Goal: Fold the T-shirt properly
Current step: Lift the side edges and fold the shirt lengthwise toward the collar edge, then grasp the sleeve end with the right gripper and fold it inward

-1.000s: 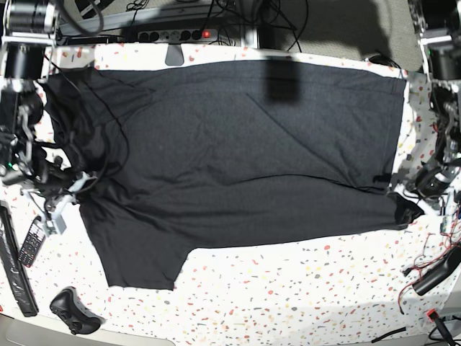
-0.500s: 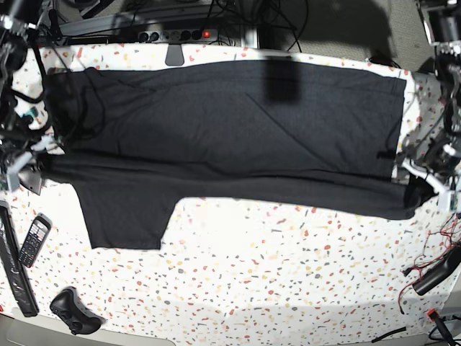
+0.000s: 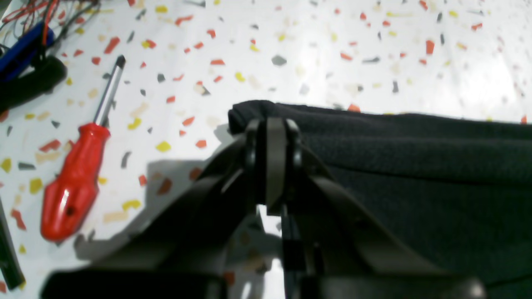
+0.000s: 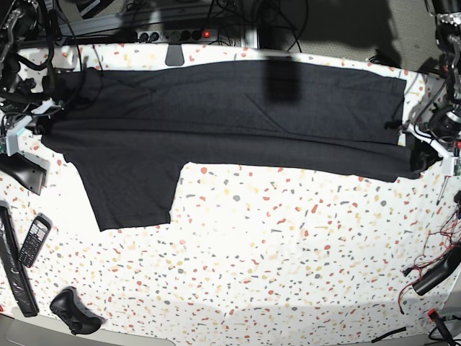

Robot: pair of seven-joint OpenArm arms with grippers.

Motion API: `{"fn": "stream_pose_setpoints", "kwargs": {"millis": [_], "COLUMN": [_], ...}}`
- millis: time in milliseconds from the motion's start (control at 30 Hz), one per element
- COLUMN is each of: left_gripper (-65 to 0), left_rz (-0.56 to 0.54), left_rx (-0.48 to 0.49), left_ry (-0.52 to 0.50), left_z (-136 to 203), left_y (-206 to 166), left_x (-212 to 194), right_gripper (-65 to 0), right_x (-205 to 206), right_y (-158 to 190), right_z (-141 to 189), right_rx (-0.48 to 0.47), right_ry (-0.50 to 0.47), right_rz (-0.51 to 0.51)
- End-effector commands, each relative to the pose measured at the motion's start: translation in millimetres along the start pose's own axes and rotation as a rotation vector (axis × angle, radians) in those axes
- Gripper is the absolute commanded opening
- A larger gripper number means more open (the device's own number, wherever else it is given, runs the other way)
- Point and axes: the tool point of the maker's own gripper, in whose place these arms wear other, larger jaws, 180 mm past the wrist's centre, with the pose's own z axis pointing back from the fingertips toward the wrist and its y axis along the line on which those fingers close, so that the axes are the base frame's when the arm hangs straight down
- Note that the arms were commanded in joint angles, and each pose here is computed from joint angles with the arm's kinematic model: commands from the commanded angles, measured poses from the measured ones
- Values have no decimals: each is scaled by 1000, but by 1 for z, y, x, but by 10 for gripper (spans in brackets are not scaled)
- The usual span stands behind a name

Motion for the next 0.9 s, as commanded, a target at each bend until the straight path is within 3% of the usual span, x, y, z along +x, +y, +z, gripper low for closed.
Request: {"fn": "stream_pose_setpoints", "kwargs": {"millis": [0, 33, 100, 133, 167, 300, 433, 600, 867], "left_gripper": [-650, -650, -474, -410, -390, -390, -390, -390, -390], "left_rz": [-35, -46, -52, -51, -51, -51, -52, -51, -51], "left_rx": [17, 22, 25, 25, 25, 25, 25, 25, 25], "left_ry": [-30, -13, -8, -9, -10, -28, -32, -24, -24], "left_z": [2, 2, 2, 2, 2, 1, 1, 1, 1], "left_y": [7, 8, 9, 9, 9, 9, 9, 9, 9], "left_x": [15, 12, 12, 12, 12, 17, 18, 16, 17], "right_gripper": [-647, -605, -506, -463, -432, -418, -418, -418, -418], "right_x": [14, 15, 24, 32, 40, 87, 119, 155, 168], "right_y": [-3, -3, 0, 4, 9, 26, 51, 70, 70], "right_z": [4, 4, 5, 5, 6, 3, -22, -69, -140], "right_rx": [-2, -2, 15, 39, 67, 148, 208, 235, 230], "right_ry": [-41, -45, -87, -120, -154, -281, -300, -243, -16], "right_rz": [20, 19, 9, -7, -28, -57, -19, 37, 11]}}
